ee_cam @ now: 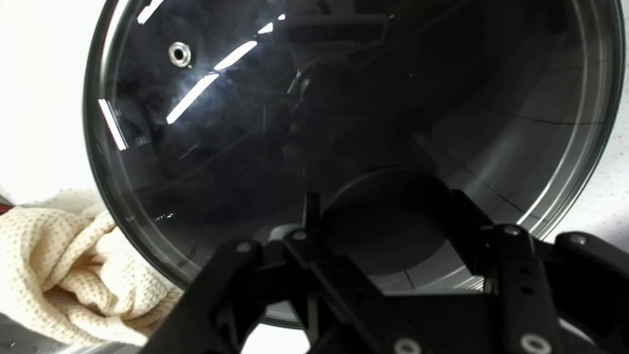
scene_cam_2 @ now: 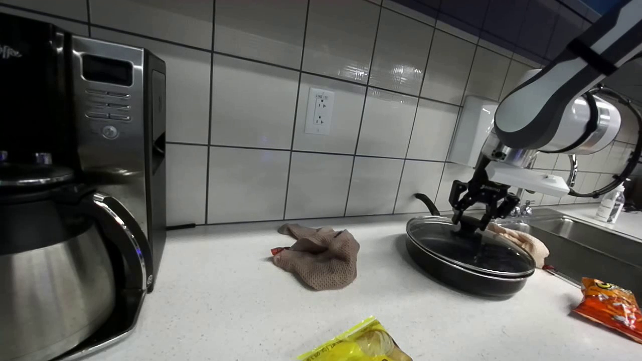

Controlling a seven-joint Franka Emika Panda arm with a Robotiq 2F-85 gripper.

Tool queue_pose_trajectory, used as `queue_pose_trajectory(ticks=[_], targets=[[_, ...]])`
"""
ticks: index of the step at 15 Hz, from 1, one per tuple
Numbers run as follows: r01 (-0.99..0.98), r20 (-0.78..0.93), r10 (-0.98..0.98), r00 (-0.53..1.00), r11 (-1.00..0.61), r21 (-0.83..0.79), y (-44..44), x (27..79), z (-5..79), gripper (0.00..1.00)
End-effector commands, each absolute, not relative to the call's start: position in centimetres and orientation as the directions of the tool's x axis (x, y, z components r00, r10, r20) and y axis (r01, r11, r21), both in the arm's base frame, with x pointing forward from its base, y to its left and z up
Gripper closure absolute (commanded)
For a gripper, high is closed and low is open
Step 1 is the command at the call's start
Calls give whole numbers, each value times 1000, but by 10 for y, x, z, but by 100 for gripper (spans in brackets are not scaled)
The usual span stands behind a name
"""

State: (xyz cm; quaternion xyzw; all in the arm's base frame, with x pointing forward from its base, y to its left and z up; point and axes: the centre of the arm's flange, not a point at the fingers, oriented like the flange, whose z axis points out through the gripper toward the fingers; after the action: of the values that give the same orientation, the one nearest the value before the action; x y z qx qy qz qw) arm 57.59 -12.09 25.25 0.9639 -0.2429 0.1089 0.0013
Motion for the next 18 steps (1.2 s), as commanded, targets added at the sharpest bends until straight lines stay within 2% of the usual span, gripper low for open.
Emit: queue_pose_trajectory(ticks=[1, 8, 18], targets=[[-434, 302, -430, 851, -899, -58, -110, 556, 301, 61], [-371, 291, -384, 876, -923, -102, -92, 530, 332, 61], [-166, 201, -188, 961, -979, -118, -20, 481, 326, 61]])
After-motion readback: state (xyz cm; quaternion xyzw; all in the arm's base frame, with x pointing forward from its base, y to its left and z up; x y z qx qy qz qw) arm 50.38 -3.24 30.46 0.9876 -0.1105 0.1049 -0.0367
